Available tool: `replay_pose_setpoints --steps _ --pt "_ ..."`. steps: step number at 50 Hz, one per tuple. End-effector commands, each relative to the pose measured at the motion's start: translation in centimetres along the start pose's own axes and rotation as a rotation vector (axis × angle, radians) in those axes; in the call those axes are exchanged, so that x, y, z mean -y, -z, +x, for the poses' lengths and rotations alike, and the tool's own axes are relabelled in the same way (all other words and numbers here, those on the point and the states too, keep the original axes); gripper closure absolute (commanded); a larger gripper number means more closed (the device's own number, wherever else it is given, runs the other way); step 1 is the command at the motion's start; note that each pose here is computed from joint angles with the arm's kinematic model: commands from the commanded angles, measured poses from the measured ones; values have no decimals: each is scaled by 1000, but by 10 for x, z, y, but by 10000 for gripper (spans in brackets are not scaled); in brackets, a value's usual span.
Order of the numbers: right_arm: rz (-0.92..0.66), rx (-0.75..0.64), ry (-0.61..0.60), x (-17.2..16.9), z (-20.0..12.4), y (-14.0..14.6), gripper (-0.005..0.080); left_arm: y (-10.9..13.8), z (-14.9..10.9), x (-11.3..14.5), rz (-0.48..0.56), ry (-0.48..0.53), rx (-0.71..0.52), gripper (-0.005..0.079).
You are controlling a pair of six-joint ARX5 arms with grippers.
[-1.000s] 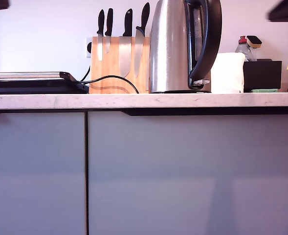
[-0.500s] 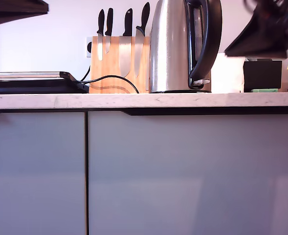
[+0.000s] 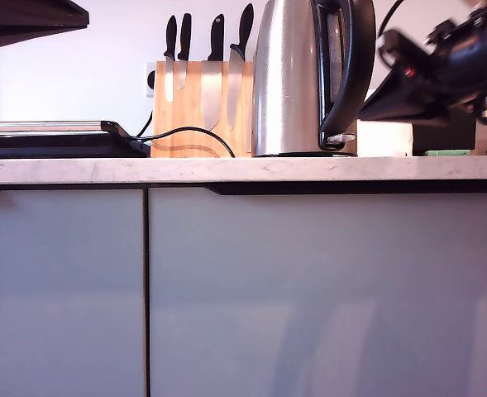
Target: Switch the kettle on
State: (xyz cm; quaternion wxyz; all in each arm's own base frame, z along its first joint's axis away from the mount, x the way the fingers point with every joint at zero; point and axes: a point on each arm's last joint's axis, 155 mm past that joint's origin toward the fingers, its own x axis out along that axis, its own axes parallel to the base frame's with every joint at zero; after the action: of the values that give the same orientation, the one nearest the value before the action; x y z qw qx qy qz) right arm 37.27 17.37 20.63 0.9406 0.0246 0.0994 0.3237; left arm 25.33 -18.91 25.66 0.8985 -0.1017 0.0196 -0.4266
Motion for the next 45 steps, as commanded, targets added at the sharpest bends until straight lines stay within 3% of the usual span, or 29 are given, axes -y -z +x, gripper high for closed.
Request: replay_pose_setpoints --steps 1,14,45 --pt "-34 37 -7 -1 7 -19 762 -3 1 1 12 3 12 761" --pt "-80 35 3 7 27 -33 762 -3 1 1 12 3 11 761" --pt "-167 -42 64 23 37 -15 762 -3 1 2 10 5 9 761"
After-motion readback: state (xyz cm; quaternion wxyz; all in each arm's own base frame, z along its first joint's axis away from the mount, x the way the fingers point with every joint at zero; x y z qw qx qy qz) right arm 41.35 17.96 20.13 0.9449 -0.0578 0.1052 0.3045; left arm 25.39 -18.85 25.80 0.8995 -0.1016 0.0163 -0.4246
